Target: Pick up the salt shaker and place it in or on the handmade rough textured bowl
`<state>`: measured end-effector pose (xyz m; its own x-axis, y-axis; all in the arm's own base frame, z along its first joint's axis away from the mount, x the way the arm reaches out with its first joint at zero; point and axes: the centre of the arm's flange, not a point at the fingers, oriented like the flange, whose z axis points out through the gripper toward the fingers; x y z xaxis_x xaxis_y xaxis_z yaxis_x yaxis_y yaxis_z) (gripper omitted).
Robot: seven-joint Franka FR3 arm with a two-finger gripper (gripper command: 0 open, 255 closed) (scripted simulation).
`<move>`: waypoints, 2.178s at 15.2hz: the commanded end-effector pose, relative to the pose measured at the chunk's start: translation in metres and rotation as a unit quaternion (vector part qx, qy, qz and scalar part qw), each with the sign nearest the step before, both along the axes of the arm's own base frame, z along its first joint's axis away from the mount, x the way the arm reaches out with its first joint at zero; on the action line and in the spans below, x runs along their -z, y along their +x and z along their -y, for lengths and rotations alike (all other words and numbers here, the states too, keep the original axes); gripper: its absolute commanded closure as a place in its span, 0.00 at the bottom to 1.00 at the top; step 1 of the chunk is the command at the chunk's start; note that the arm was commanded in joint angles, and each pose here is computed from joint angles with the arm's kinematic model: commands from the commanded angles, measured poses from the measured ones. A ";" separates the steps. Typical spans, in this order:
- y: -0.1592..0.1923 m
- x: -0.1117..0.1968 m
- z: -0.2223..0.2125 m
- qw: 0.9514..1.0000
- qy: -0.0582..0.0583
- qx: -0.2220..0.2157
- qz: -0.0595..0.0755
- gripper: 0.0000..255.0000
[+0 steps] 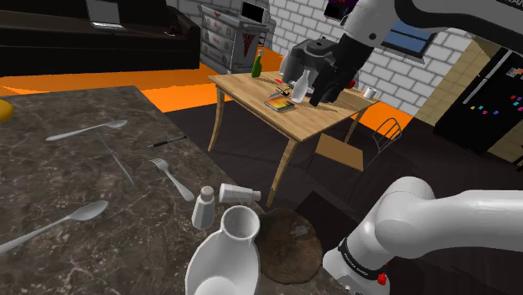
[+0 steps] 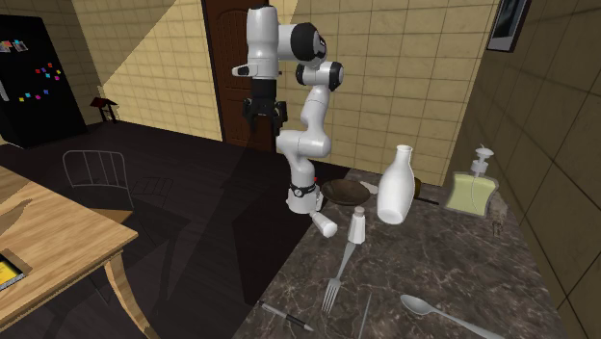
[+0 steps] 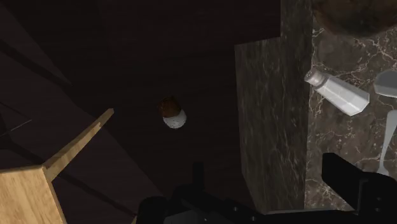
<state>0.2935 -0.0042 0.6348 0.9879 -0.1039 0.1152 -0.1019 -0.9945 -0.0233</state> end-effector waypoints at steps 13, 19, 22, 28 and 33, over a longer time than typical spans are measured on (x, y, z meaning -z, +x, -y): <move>0.033 0.115 -0.090 0.969 0.009 -0.247 0.015 0.00; 0.033 0.172 -0.140 0.931 0.014 -0.365 0.023 0.00; 0.029 0.201 -0.165 0.906 0.016 -0.422 0.026 0.00; 0.028 0.232 -0.177 0.896 0.017 -0.444 0.027 0.00; 0.030 0.251 -0.180 0.896 0.017 -0.444 0.027 0.00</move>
